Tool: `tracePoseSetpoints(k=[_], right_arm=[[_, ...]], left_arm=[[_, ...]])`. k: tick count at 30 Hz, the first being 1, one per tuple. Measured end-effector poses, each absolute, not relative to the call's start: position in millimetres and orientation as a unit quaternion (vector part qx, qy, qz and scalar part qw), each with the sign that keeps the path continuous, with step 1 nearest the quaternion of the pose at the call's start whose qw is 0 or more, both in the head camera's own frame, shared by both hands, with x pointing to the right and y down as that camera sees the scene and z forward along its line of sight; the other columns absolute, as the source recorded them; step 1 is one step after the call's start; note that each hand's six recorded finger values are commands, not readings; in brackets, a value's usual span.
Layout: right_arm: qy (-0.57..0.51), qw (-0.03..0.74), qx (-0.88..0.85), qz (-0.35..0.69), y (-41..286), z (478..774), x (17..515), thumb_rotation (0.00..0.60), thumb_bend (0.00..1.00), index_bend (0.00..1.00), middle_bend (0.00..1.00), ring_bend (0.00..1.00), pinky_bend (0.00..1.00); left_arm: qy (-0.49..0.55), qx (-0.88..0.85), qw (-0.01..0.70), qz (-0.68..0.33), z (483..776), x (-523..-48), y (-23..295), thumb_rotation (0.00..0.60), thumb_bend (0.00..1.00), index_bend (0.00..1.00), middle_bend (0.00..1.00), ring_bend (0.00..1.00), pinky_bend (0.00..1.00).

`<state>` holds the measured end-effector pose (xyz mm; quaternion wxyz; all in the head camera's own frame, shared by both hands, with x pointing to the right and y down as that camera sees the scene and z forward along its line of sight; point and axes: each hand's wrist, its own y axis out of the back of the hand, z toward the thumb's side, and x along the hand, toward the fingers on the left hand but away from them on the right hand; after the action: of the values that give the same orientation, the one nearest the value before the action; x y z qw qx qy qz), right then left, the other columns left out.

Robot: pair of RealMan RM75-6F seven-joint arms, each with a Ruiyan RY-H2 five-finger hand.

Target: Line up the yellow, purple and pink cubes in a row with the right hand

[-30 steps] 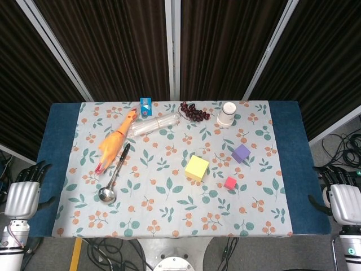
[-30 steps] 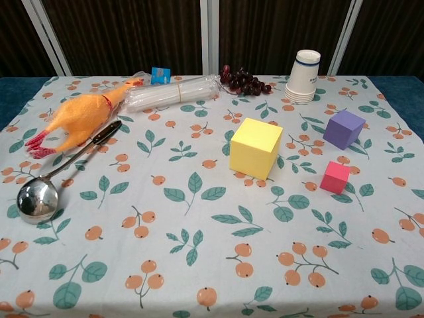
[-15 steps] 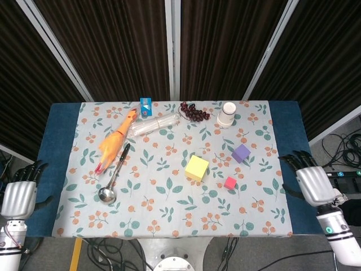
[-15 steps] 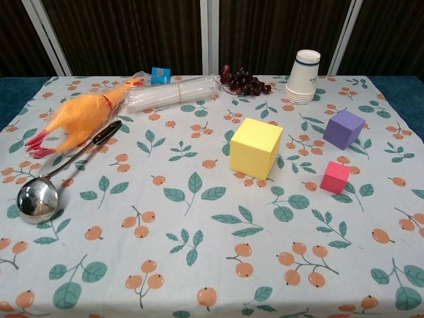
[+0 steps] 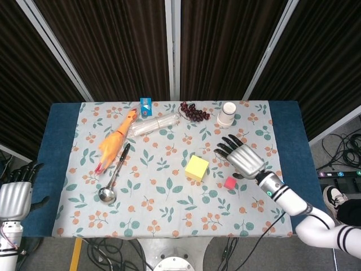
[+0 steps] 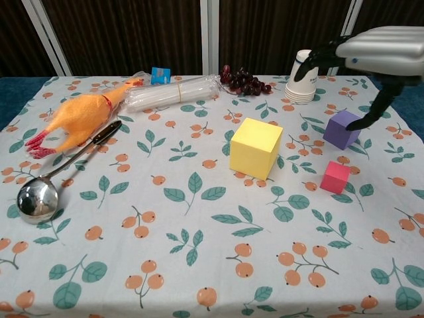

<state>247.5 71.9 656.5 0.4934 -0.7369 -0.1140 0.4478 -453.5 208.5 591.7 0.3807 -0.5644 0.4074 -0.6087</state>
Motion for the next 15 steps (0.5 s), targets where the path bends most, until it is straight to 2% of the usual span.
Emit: tracePoseSetpoints(k=[8,15], right_arm=[[-0.065,0.533,-0.727,0.428,70.2,693.3,205.2,0.600,0.02,0.15,0.10,0.00,0.00],[-0.041,0.549,-0.728,0.409,74.2,710.8,181.0,0.600,0.02,0.15,0.10,0.00,0.00]], left_arm=[[0.409,-0.562,0.379,-0.612,590.8,-455.6,208.4,0.600,0.09,0.22,0.23,0.18,0.21],[0.408,-0.562,0.378,-0.612,591.7,-455.8,206.0,0.600,0.09,0.22,0.23,0.18,0.21]])
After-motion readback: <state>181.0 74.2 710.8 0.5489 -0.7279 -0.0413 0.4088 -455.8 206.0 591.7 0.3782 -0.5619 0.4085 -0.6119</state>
